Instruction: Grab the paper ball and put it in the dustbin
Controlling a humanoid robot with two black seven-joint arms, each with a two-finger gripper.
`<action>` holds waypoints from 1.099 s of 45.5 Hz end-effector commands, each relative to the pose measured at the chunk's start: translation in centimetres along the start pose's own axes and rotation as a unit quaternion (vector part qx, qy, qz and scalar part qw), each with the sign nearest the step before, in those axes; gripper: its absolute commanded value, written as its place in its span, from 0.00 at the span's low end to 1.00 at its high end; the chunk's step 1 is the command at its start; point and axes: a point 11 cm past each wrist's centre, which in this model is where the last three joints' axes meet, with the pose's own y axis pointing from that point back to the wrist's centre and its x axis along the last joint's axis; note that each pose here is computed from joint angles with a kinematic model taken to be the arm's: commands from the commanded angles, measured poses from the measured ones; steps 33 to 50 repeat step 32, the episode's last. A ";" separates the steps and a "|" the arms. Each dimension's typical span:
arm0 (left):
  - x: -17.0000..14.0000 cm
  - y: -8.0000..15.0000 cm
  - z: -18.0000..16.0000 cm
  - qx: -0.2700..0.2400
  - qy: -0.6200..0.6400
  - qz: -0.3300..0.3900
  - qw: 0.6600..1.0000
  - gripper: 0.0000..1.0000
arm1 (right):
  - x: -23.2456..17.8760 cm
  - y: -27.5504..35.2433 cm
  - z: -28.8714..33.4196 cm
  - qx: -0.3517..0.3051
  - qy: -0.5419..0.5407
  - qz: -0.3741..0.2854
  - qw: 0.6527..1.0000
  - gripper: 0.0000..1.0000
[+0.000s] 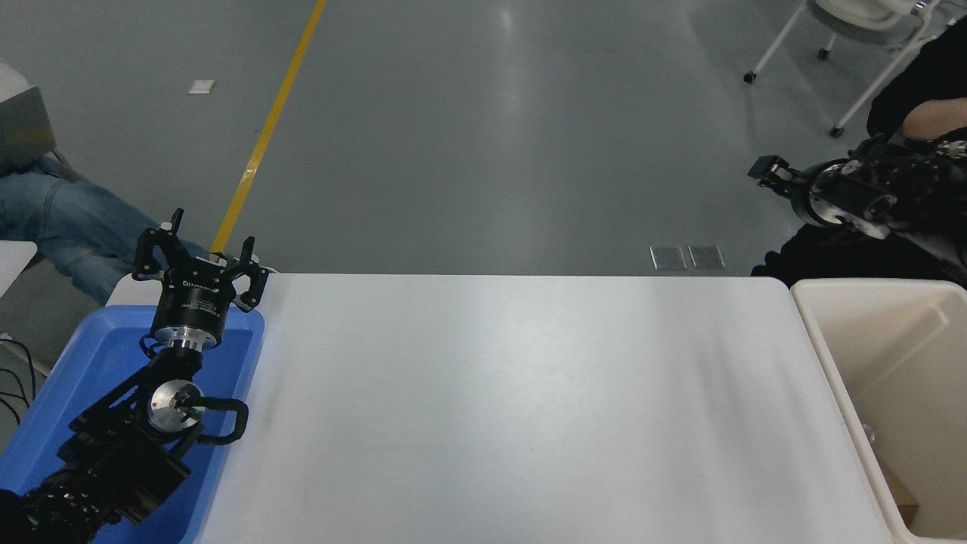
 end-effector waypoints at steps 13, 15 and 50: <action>0.0 0.0 -0.1 0.000 0.000 0.000 1.000 0.99 | -5.9 11.9 -5.9 0.020 0.195 -0.218 0.956 1.00; 0.0 0.0 0.0 0.000 0.000 0.000 1.000 0.99 | -6.2 13.2 -5.5 0.023 0.200 -0.233 0.951 1.00; 0.0 0.0 -0.1 0.000 0.000 0.000 1.000 0.99 | -5.2 20.1 -2.5 0.046 0.190 -0.288 0.938 1.00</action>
